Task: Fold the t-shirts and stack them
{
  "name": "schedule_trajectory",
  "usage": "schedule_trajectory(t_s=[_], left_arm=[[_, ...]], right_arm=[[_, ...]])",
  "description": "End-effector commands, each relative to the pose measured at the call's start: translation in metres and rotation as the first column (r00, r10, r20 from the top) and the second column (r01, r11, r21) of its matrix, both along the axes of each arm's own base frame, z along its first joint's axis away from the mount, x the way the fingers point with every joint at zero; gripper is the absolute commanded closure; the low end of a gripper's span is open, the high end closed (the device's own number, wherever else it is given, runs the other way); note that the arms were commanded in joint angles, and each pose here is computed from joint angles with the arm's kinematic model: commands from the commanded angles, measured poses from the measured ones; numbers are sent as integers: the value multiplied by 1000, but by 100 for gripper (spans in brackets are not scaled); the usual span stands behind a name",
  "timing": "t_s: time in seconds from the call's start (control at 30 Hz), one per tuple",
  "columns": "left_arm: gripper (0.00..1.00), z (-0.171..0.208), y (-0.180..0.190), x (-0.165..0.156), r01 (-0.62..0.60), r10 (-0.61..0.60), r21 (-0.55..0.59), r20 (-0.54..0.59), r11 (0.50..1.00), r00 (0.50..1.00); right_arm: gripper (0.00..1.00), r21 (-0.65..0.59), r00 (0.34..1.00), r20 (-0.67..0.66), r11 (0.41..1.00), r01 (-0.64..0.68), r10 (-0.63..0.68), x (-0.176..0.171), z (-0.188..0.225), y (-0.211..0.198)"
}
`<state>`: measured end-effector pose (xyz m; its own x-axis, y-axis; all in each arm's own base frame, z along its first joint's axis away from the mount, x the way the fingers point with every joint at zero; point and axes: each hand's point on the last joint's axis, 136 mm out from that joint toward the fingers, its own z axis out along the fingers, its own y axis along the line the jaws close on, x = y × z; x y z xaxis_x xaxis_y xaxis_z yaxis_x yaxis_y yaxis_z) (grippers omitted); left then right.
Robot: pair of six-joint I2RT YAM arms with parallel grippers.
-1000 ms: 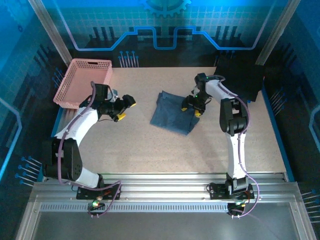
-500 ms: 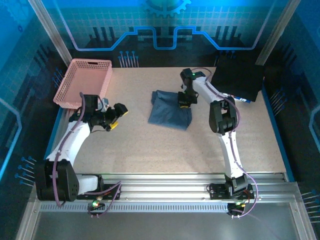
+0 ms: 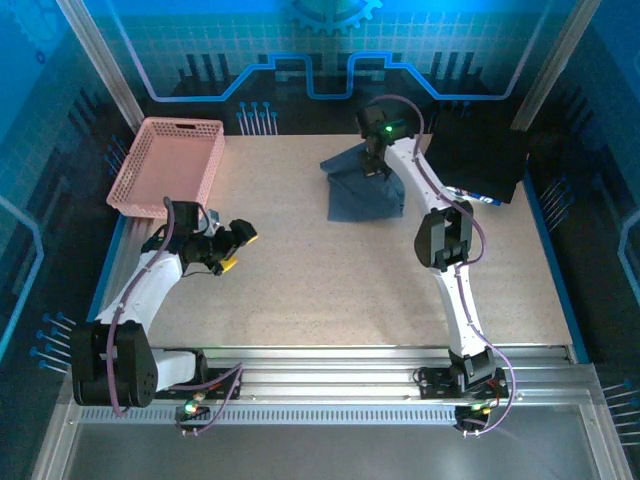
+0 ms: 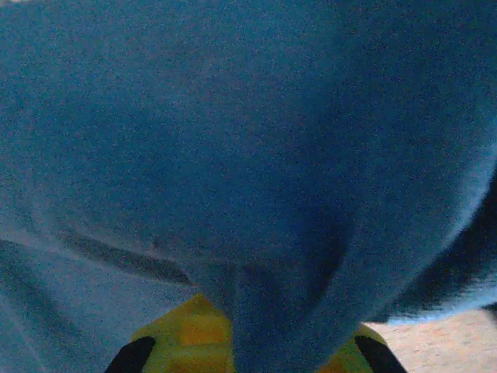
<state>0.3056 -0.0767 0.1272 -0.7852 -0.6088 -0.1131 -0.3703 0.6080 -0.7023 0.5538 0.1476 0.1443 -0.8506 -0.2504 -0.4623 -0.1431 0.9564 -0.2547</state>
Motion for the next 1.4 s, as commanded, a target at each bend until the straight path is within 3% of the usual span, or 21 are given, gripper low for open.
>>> schedule_trajectory(t_s=[0.0, 0.2, 0.83, 1.37], left_arm=[[8, 0, 0, 1, 2, -2, -2, 7, 1000, 1000], [7, 0, 1, 0, 6, -6, 4, 3, 1000, 1000], [7, -10, 2, 0, 12, -11, 15, -35, 1000, 999], [8, -10, 5, 0, 17, -15, 37, -65, 999, 998]], right_arm=[[100, -129, 988, 154, 991, 21, -1, 21, 55, -35], [100, -177, 975, 222, 982, 65, -24, 35, 76, -66], [100, -13, 899, 389, 975, 222, -200, 38, 158, -166], [100, 127, 881, 354, 949, 287, -314, 35, 147, -247]])
